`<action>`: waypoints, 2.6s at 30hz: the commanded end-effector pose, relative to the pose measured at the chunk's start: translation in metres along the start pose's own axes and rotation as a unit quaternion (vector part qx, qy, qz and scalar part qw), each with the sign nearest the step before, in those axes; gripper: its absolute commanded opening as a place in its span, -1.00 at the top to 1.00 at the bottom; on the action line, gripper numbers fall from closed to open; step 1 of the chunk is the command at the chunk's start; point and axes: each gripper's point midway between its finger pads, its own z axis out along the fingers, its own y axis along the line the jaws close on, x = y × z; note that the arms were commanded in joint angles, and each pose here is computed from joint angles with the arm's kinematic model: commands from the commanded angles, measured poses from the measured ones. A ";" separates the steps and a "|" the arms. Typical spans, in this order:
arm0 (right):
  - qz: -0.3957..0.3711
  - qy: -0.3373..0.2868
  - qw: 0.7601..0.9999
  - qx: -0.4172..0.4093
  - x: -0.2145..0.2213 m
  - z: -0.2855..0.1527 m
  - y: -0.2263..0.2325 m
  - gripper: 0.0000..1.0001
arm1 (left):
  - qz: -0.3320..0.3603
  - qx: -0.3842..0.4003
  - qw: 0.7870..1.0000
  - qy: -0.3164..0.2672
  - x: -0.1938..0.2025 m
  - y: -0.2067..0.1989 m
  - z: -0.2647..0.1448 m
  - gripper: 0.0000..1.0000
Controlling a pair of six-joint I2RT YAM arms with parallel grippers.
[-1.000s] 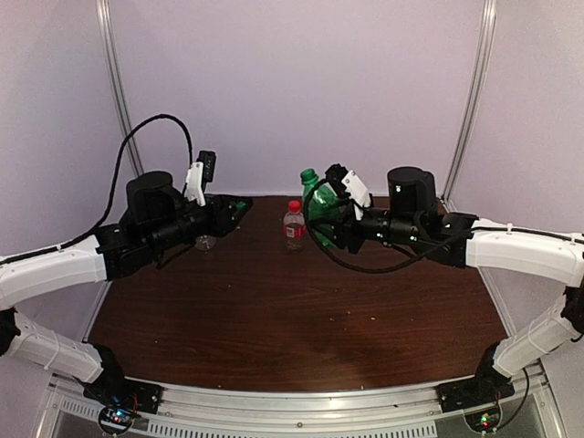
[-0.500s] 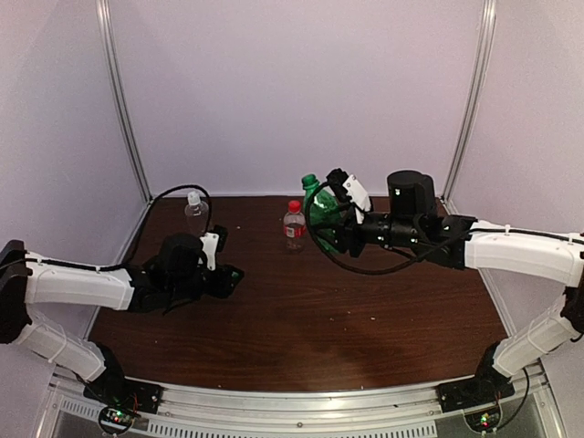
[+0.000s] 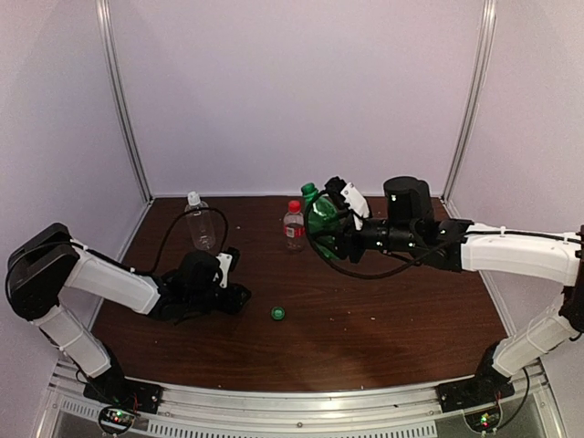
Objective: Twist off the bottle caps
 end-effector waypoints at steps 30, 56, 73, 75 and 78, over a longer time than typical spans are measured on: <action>0.013 0.037 0.969 -0.245 0.047 0.000 0.078 0.08 | 0.116 0.426 0.877 -0.188 -0.157 -0.179 -0.155 -0.78; 0.006 0.037 0.964 -0.262 0.041 0.005 0.085 0.08 | 0.152 0.461 0.863 -0.137 -0.149 -0.213 -0.137 0.20; 0.006 0.054 0.976 -0.212 0.046 0.004 0.069 -0.94 | 0.161 0.416 0.884 -0.142 -0.152 -0.201 -0.133 1.00; 0.005 0.055 0.978 -0.204 0.045 0.002 0.066 -0.99 | 0.166 0.395 0.893 -0.139 -0.151 -0.195 -0.129 1.00; 0.006 0.056 0.981 -0.187 0.047 -0.001 0.060 -1.00 | 0.171 0.343 0.914 -0.129 -0.146 -0.179 -0.116 1.00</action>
